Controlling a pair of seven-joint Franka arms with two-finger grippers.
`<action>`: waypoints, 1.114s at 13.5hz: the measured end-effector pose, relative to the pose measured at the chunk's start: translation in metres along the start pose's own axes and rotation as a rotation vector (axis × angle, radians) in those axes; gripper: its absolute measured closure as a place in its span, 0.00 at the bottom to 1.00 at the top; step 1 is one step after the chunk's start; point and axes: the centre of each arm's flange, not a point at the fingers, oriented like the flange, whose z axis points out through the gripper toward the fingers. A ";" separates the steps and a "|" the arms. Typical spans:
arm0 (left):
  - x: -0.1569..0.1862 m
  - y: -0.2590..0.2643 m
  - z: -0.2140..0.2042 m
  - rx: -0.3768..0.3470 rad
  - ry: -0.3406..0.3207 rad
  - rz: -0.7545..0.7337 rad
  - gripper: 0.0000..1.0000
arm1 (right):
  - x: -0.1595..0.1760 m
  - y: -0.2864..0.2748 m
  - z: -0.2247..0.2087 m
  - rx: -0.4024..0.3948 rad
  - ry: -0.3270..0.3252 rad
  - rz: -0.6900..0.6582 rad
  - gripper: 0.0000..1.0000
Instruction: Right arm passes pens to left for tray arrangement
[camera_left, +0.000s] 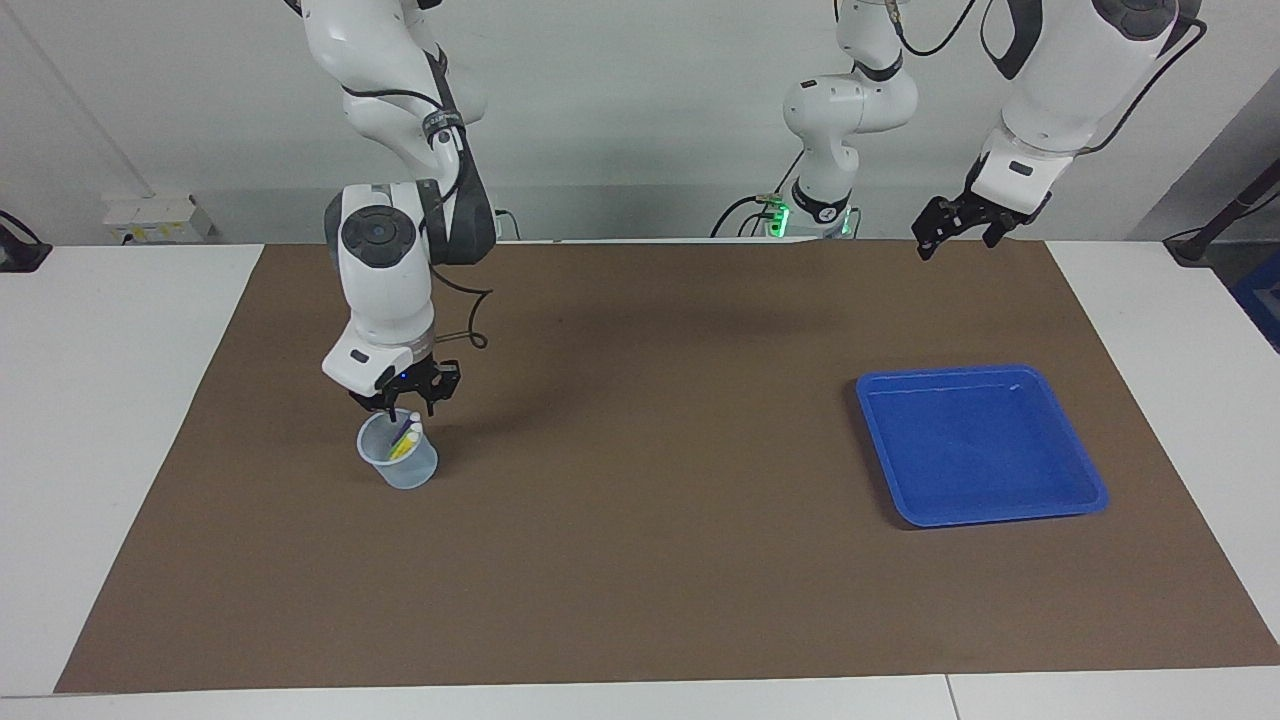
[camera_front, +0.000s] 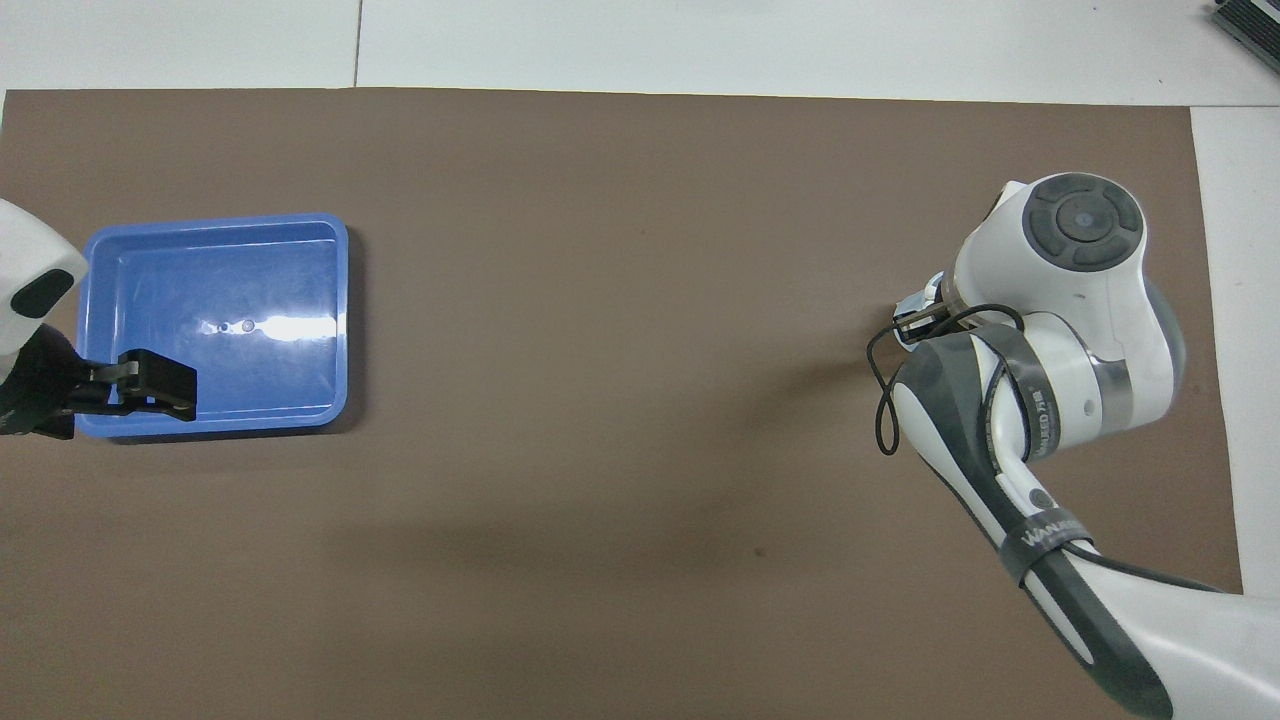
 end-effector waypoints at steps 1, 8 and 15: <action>-0.001 0.002 0.001 0.001 -0.002 0.003 0.00 | 0.000 0.000 0.000 -0.001 0.000 -0.001 0.52; -0.008 0.019 0.001 0.008 0.000 0.034 0.00 | 0.000 -0.001 0.000 -0.024 0.000 -0.017 0.65; -0.009 0.019 0.007 -0.046 -0.013 0.020 0.00 | 0.000 -0.001 -0.001 -0.028 0.001 -0.019 0.79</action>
